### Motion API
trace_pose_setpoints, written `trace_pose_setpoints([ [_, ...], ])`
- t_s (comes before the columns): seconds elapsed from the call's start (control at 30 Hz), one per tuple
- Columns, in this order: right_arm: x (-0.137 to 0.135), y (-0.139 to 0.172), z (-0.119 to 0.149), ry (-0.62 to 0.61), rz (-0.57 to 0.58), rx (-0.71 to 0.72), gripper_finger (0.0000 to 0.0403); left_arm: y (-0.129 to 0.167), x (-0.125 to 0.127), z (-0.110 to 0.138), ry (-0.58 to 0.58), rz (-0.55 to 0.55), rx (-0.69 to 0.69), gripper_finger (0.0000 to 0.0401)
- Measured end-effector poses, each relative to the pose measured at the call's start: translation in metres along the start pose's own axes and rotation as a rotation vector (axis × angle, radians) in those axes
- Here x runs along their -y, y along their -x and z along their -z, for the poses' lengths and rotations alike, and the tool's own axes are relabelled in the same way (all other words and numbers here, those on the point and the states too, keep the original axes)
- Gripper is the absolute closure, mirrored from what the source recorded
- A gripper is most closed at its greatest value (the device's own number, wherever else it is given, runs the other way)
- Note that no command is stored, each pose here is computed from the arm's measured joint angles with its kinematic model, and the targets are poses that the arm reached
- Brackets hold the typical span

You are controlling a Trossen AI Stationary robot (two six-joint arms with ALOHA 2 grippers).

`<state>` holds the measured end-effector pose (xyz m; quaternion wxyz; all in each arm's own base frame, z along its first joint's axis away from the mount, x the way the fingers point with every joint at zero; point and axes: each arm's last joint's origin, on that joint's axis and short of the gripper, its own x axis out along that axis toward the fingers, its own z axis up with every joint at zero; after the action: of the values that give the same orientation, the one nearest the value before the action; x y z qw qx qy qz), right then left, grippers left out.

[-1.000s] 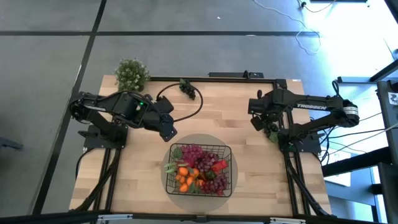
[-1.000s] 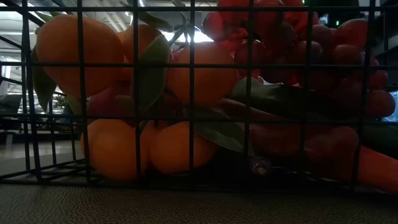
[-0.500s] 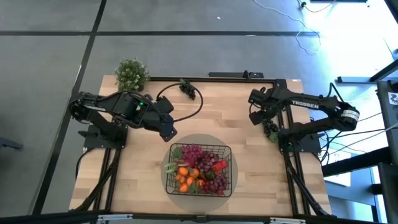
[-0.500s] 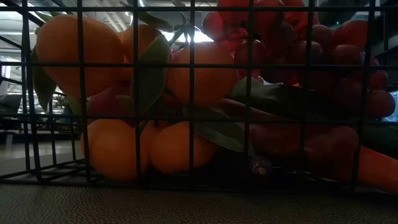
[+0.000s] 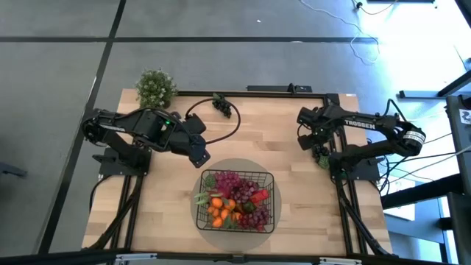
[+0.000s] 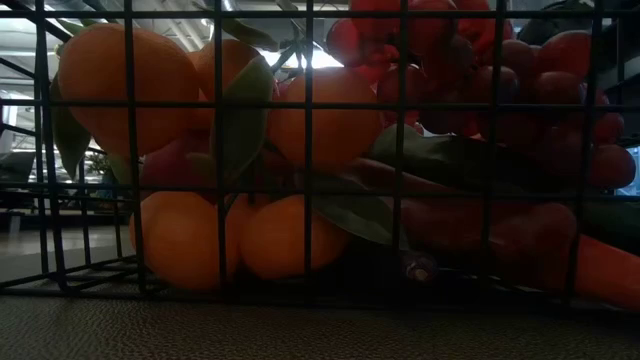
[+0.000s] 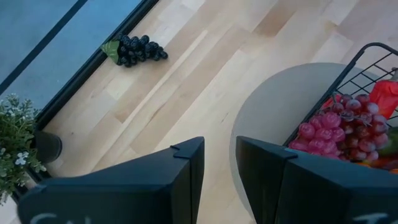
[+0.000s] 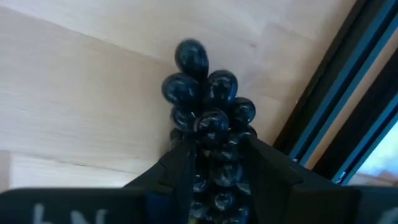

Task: Build produce basket
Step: Put the bottom purple grapes into the black wire basket

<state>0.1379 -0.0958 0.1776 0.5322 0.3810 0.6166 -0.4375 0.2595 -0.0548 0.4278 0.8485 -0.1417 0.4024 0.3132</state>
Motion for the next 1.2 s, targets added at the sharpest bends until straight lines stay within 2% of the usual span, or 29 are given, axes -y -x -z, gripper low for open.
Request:
trace_pose_setpoints([
  [0.2,0.003,-0.011,0.005,0.005,0.018,-0.025,0.0288,0.000,0.000,0.000,0.001,0.000,0.000,0.0319],
  [0.47,0.001,-0.010,0.003,0.057,0.006,-0.006,0.0392,0.000,0.000,0.000,0.001,0.000,0.000,0.0319],
  [0.9,-0.004,-0.008,0.004,0.132,-0.043,-0.010,0.0402,0.000,0.000,0.000,0.001,0.001,0.000,0.0319],
  [1.2,-0.027,0.032,-0.001,0.231,-0.142,0.089,0.0403,0.000,0.000,0.000,0.001,0.001,0.000,0.0319],
])
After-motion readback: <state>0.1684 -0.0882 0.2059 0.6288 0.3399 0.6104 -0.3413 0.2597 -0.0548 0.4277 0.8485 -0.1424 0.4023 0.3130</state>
